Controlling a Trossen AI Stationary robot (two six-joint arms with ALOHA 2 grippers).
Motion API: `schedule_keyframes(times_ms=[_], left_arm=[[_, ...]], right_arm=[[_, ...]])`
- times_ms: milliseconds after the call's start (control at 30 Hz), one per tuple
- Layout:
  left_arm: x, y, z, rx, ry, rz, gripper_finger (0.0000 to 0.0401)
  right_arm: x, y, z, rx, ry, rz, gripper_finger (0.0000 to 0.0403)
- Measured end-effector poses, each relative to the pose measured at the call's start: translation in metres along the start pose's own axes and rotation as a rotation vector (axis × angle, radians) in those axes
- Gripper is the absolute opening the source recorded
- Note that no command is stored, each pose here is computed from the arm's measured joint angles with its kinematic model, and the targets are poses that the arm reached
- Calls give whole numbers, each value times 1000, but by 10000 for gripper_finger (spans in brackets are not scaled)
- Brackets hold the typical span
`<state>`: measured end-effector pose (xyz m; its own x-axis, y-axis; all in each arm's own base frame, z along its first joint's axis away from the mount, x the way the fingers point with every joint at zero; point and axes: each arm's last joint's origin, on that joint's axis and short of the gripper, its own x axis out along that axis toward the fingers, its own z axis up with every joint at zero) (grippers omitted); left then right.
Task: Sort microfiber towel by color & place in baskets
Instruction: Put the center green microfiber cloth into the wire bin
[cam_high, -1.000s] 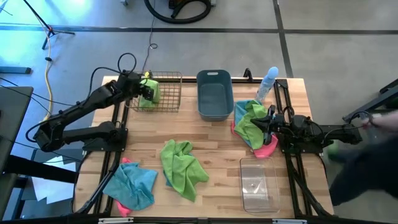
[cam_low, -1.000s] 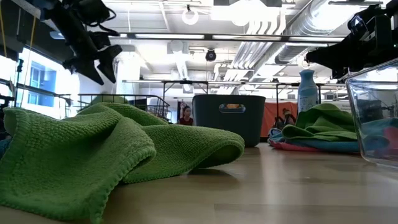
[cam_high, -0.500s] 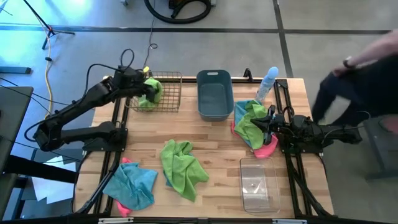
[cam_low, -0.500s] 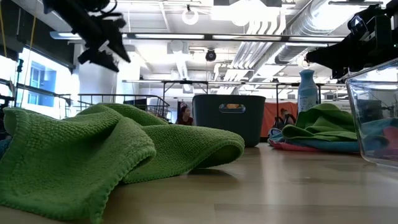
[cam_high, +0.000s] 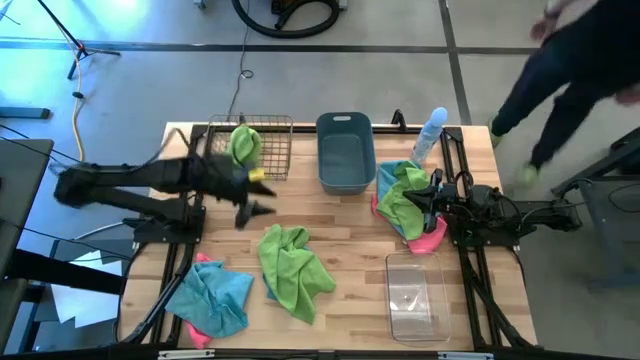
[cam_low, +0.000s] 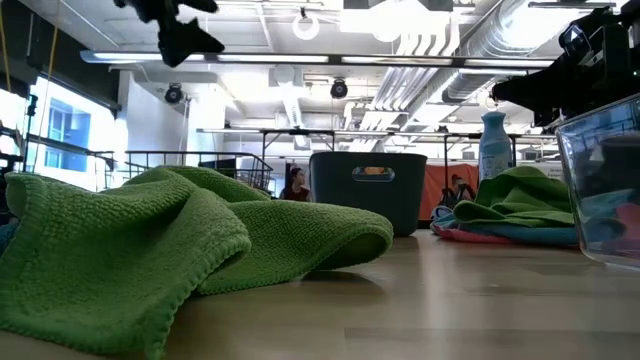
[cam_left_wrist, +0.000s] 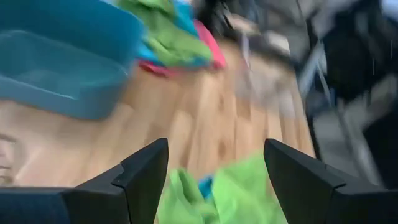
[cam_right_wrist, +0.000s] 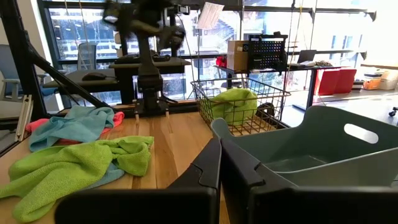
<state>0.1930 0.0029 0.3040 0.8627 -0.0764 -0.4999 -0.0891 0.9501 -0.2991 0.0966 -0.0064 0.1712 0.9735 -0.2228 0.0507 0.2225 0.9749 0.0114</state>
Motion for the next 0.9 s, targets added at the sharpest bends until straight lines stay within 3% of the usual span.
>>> schedule_keyframes(times_ms=[167, 433, 733, 900], left_arm=[[26, -42, -11, 233, 82, -37, 253], [69, -95, -30, 420, 227, -88, 253], [124, -107, -62, 388, 401, 64, 253], [143, -104, -79, 478, 486, 91, 253]], right_arm=[[0, 0, 0, 0, 0, 0, 0], [0, 0, 0, 0, 0, 0, 0], [0, 0, 0, 0, 0, 0, 0], [0, 0, 0, 0, 0, 0, 0]])
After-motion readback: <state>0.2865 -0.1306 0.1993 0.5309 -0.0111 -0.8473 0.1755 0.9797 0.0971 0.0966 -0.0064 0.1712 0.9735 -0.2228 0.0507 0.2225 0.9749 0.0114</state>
